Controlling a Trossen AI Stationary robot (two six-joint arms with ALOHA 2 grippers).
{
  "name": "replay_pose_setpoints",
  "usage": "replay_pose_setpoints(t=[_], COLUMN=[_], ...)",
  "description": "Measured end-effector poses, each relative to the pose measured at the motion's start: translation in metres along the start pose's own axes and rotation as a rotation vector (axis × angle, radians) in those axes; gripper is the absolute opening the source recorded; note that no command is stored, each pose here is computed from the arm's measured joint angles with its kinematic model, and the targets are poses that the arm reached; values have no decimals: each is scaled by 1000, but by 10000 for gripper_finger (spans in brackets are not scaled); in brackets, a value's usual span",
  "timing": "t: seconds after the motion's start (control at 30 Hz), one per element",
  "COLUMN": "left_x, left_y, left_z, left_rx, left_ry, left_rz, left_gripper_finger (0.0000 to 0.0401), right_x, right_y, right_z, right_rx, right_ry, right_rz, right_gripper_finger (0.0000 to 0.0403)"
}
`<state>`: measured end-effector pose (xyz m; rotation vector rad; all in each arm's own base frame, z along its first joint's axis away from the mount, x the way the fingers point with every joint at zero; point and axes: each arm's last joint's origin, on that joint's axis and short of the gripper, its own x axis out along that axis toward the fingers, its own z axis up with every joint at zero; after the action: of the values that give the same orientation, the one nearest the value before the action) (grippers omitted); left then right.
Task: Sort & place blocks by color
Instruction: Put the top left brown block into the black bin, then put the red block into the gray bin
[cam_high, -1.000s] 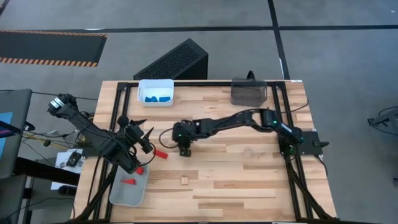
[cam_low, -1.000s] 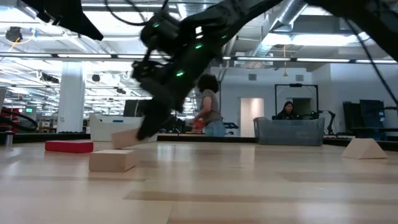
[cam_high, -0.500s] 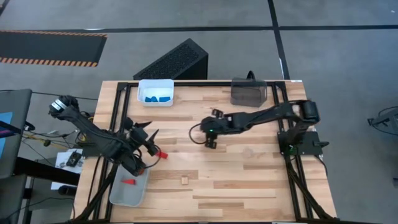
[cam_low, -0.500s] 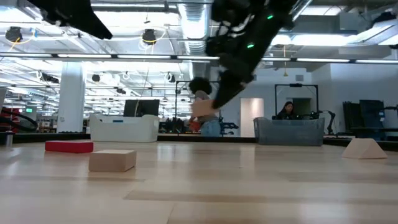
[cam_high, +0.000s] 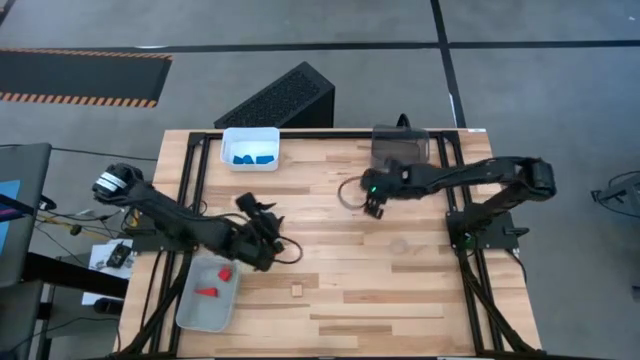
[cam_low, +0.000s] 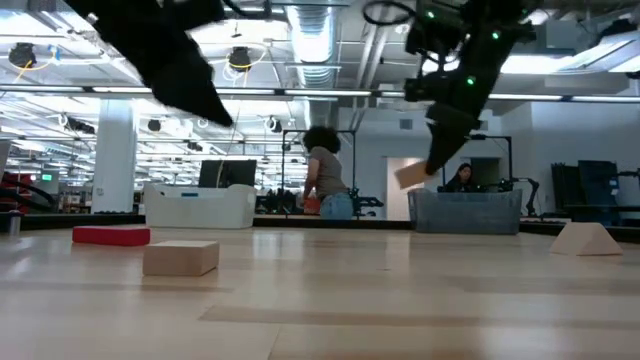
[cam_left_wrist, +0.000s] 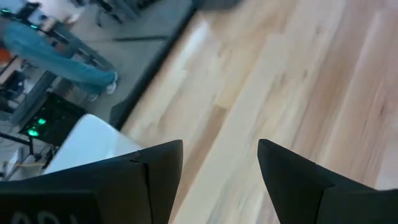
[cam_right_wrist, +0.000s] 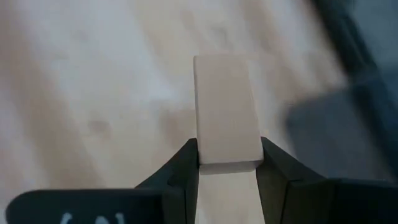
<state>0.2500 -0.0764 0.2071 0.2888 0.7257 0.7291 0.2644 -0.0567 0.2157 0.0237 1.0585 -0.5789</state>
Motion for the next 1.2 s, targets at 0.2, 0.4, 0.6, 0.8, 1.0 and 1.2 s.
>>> replay_pose_setpoints(t=[0.2,0.4,0.6,0.8,1.0,1.2], left_x=[36,58,66,73,78,77], left_y=[-12,-10,-4,2,6,8], left_z=[-1,1,5,6,6,3], left_rx=[73,64,68,90,97,131], left_ry=[80,131,134,146,164,187], left_rz=[-28,-66,-71,-53,-64,-60], left_gripper_finger=[201,201,201,201,201,201], right_x=[1,29,68,87,88,61], right_y=[-62,-119,-152,-164,-167,-160], right_z=[-13,-29,-45,-53,-55,-40], right_rx=[168,283,364,416,428,428], right_ry=[19,153,225,250,260,127], right_rz=[-265,-363,-193,-140,-142,-153], right_gripper_finger=[123,123,127,162,230,259])
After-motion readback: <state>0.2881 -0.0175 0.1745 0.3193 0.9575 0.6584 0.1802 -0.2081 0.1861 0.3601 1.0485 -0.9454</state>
